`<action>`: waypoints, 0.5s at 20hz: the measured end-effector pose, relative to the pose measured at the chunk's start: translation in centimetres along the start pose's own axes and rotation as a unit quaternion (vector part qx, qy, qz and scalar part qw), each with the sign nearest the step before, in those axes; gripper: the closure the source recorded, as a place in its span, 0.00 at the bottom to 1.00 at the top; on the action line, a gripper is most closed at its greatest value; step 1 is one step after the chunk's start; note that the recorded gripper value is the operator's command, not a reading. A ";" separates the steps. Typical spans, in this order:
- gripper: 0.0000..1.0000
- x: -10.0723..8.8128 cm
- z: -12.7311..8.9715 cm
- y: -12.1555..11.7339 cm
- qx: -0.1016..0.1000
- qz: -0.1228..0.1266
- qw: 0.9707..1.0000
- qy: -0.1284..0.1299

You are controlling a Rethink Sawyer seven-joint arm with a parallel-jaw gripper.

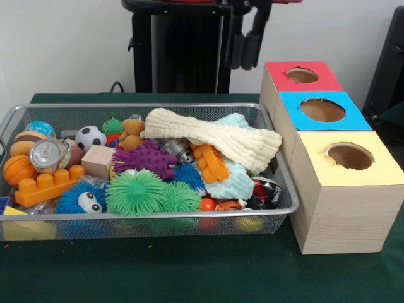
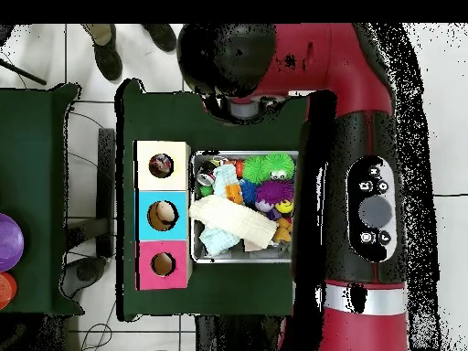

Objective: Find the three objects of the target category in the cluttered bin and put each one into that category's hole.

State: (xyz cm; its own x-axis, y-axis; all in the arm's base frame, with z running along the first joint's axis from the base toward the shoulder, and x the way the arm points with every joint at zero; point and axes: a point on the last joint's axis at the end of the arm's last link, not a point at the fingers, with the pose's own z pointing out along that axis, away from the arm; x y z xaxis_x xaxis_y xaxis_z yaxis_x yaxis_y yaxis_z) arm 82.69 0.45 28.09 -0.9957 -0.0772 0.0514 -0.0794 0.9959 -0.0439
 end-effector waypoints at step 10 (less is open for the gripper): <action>1.00 -1.1 -2.0 -0.9 0.002 -0.024 0.999 -0.024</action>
State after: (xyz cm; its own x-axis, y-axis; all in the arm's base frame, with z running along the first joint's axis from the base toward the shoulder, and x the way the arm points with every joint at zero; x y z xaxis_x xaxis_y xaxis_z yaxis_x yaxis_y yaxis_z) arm 83.97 -0.27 30.05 -0.9920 -0.1264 0.0051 -0.1265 0.9909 -0.0455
